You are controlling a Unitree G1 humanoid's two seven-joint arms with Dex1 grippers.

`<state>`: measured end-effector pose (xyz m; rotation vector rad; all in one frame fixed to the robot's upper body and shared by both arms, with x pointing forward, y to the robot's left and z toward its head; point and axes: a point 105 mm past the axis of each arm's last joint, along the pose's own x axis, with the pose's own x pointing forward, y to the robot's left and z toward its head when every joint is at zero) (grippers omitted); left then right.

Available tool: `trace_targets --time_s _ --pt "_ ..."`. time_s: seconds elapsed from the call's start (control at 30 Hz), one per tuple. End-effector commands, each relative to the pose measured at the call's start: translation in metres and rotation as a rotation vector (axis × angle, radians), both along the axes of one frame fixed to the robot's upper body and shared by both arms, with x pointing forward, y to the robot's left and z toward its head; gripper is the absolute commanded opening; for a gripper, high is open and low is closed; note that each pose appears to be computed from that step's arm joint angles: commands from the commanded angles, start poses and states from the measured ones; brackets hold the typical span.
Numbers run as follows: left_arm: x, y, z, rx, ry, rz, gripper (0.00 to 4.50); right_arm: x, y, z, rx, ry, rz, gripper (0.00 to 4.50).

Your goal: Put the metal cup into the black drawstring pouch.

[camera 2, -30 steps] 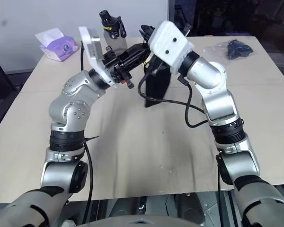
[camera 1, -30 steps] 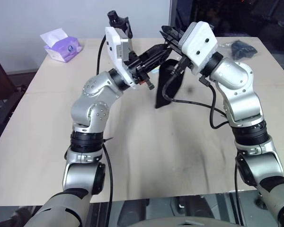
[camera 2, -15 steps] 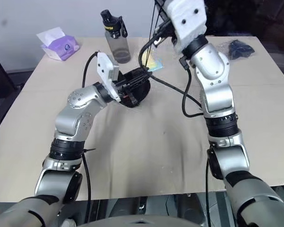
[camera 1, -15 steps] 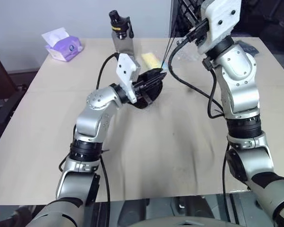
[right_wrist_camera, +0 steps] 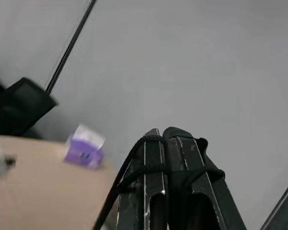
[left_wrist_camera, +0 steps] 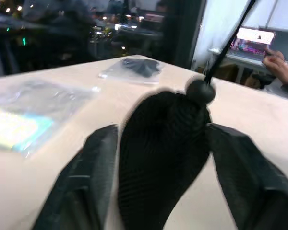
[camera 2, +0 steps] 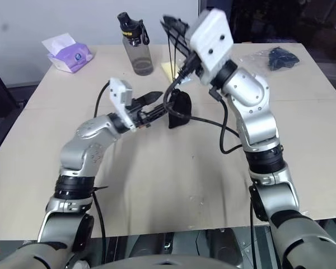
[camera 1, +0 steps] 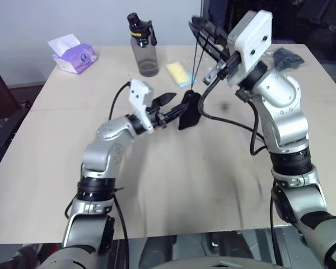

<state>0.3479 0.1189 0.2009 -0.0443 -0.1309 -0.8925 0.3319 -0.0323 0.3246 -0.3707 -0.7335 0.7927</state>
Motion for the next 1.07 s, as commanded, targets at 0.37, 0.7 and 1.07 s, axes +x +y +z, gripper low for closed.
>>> trace_targets --time_s 0.37,0.7,1.07 --pt "-0.021 0.076 -0.029 0.023 0.126 0.158 3.16 -0.017 -0.061 -0.118 -0.296 0.444 0.003 2.78" --pt "-0.081 0.106 -0.12 0.243 0.307 0.201 3.16 -0.06 -0.184 -0.19 -0.205 0.723 0.022 4.49" --pt "-0.103 0.09 -0.1 0.274 0.094 0.219 3.16 -0.071 -0.229 -0.23 -0.135 0.717 -0.018 4.49"
